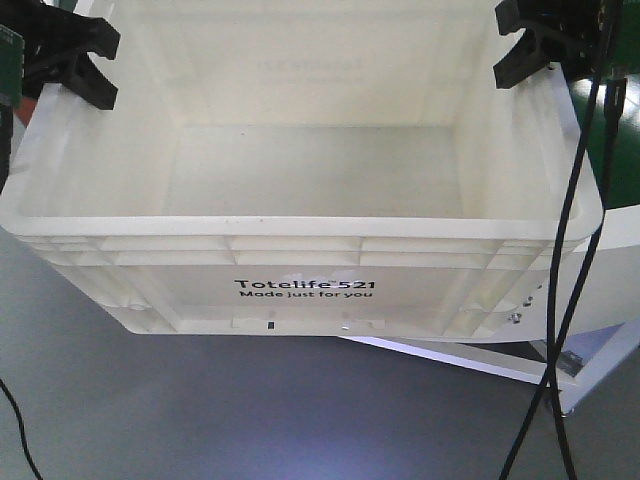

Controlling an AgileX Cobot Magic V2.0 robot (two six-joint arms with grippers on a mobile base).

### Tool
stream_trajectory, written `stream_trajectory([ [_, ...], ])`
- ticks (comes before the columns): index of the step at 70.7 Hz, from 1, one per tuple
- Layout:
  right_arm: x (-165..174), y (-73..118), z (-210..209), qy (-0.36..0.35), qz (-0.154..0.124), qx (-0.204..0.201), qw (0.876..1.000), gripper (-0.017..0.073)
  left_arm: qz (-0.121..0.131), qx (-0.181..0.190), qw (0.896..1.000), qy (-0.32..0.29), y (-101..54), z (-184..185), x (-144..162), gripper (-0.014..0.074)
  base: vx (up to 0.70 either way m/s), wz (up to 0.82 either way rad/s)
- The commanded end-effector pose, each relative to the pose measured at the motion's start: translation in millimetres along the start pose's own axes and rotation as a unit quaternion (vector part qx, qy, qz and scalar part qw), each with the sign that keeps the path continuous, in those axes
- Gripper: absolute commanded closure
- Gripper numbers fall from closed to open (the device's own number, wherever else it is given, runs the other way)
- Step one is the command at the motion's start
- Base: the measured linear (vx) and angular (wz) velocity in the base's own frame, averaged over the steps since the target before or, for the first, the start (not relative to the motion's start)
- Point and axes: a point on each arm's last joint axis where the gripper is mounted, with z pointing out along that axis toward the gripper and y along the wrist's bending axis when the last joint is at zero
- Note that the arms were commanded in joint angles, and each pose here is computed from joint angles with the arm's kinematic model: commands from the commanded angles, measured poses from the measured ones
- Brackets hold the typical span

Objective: Place moving items into box and shelve

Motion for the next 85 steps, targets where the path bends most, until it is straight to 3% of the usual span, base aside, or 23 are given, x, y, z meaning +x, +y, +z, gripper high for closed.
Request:
stream_trajectory([
  [1,-7.8,24.2,-34.0,-0.095,-0.003,-0.073,0.993,0.0571,0.004,0.077,0.993,-0.092,-24.5,-34.6,-5.6,0.0610,-0.16,0.39],
  [85,-7.9,24.2,-34.0,-0.096,-0.003,-0.073,0.993,0.0571,0.004,0.076,0.993,-0.092,-24.4,-34.6,-5.5,0.0610,-0.15,0.50],
])
